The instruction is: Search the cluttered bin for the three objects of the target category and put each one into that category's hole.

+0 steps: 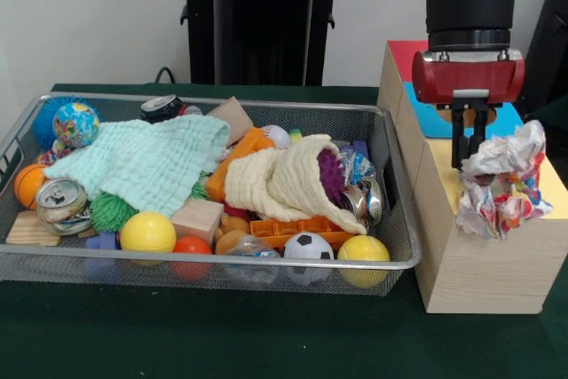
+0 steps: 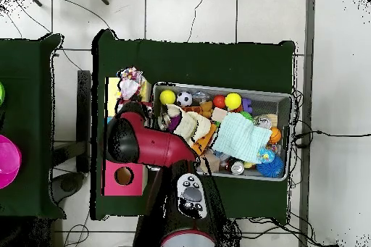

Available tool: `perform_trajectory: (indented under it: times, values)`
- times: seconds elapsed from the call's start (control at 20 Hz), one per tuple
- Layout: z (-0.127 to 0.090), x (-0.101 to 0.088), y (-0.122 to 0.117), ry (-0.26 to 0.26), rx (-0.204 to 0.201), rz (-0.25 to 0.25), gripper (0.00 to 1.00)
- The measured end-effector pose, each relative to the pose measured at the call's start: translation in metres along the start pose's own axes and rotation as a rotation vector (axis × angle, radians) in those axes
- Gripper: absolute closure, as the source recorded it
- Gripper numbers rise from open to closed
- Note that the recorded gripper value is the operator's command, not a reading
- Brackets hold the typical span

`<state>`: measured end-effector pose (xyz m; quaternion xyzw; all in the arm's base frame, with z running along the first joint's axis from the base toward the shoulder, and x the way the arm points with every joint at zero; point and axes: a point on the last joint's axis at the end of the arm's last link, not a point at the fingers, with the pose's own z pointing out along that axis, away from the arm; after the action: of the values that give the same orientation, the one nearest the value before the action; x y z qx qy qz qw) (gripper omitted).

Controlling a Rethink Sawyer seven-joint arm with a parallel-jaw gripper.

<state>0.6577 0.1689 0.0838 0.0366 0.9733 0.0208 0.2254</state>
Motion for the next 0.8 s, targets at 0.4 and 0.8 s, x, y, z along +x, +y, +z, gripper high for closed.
perform_trajectory:
  times: [0.4,0.8]
  values:
    - [-0.004,0.020,0.023,0.099,-0.023,0.075,1.00]
    - [-0.009,0.024,0.047,0.118,-0.035,0.145,1.00]
